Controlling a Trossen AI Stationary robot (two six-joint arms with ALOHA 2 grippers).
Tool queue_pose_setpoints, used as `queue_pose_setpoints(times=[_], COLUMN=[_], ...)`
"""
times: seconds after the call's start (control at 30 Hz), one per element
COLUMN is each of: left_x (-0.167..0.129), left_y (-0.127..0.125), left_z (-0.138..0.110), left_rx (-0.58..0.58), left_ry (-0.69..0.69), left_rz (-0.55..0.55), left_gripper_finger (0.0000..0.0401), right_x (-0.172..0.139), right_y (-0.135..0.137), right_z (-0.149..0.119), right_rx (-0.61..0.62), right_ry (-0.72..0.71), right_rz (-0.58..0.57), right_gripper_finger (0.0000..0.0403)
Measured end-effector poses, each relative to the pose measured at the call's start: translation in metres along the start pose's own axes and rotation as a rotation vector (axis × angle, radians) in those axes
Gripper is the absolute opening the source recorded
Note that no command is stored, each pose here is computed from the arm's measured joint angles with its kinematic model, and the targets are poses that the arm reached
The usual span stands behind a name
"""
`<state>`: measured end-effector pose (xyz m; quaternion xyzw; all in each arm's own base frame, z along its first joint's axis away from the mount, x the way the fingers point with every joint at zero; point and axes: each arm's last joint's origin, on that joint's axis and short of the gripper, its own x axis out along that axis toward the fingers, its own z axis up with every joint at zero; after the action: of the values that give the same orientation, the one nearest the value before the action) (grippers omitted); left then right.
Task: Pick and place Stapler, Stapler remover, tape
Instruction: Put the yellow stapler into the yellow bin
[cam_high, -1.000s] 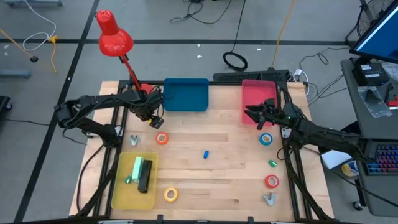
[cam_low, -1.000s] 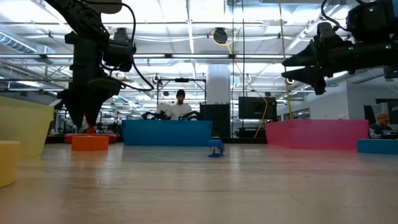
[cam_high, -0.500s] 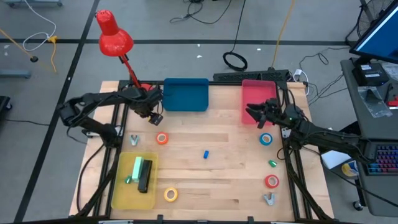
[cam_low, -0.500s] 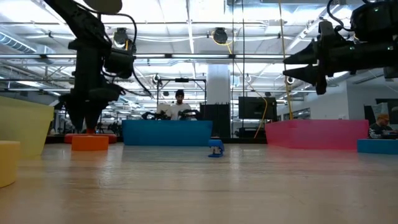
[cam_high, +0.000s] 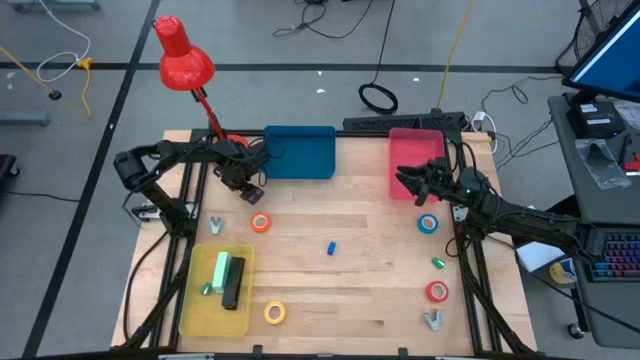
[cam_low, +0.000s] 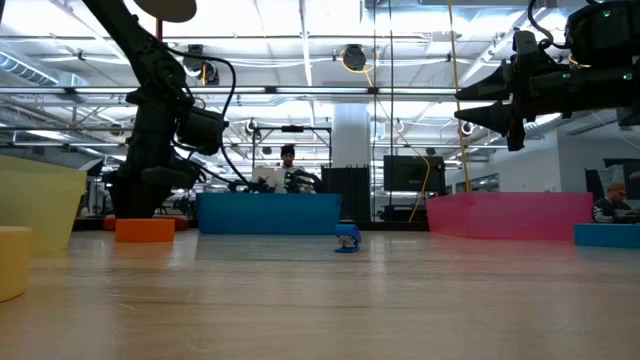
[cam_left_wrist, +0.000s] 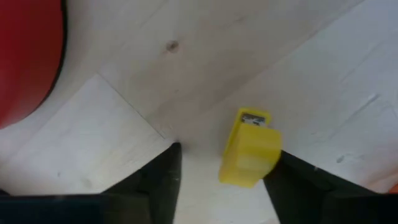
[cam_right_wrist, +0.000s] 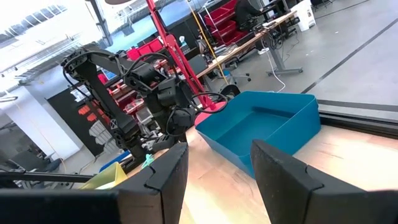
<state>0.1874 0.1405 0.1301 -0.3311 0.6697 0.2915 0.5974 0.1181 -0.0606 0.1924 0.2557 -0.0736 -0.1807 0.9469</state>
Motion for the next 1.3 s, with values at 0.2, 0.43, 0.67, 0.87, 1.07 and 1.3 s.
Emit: queue_pose_setpoints(times=[0.2, 0.43, 0.67, 0.87, 1.07, 1.3], left_x=[0.000, -0.013, -0.082, -0.126, -0.130, -0.114], left_y=[0.000, 0.001, -0.010, -0.034, -0.058, -0.099], left_z=[0.000, -0.010, -0.060, -0.131, -0.186, -0.218], left_rx=[-0.007, -0.050, -0.153, -0.288, -0.458, -0.518], left_ry=[-0.005, 0.025, 0.089, 0.095, 0.142, 0.126], left_rz=[0.005, -0.023, -0.075, -0.185, -0.202, -0.134], left_gripper_finger=[0.0122, 0.0068, 0.0077, 0.0072, 0.0074, 0.0075], right_x=[0.000, 0.000, 0.000, 0.000, 0.000, 0.000], right_y=[0.000, 0.000, 0.000, 0.000, 0.000, 0.000], right_z=[0.000, 0.000, 0.000, 0.000, 0.000, 0.000], right_rx=[-0.001, -0.003, -0.001, 0.000, 0.000, 0.000], right_ry=[-0.001, -0.001, -0.001, 0.000, 0.000, 0.000], right_rz=[-0.001, -0.001, 0.000, 0.001, 0.002, 0.002], right_gripper_finger=[0.0167, 0.0167, 0.0167, 0.0167, 0.0167, 0.0167])
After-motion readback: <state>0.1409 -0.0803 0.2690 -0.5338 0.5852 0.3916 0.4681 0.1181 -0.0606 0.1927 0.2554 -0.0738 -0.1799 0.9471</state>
